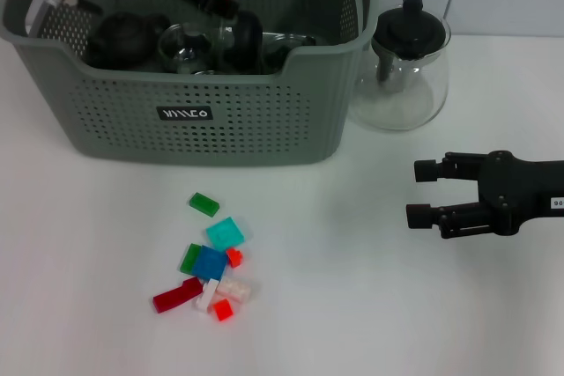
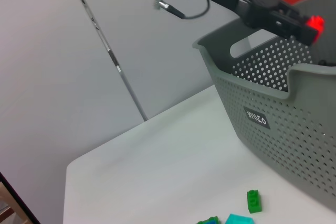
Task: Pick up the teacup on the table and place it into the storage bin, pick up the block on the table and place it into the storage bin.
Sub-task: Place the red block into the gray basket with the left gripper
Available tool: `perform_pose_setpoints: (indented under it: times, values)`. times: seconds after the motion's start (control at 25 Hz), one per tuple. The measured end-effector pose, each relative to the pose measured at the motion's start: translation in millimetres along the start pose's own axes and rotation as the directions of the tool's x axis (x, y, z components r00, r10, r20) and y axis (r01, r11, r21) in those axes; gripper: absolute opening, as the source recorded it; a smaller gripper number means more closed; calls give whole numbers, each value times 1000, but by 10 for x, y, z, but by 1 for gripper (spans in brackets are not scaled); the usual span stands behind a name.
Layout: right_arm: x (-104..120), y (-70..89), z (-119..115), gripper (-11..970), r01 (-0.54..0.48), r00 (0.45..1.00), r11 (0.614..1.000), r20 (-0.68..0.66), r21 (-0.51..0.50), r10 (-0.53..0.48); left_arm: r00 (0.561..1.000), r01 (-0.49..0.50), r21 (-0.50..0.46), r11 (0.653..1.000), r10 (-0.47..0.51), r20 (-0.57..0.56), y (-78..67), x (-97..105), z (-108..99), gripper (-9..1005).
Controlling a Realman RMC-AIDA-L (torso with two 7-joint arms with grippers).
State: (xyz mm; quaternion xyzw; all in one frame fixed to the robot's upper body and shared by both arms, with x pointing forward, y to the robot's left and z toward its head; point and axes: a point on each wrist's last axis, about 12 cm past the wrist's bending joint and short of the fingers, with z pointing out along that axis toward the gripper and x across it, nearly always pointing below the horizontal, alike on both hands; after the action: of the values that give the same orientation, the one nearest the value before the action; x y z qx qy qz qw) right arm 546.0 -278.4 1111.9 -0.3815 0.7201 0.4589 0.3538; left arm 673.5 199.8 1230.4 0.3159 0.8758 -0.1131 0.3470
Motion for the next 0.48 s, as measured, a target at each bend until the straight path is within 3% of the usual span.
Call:
perform_pose_setpoints:
  times: [0.16,0.48]
  values:
    - [-1,-4,0,944,3,1000,1000,0,3,-3,998,-27,-41,999,25,-62,-36,41,171,421]
    - [-9,-6,13,945,7,1000,1000,-2,1,-7,997,-39,-74,996,34,-74,-94,9,223,423]
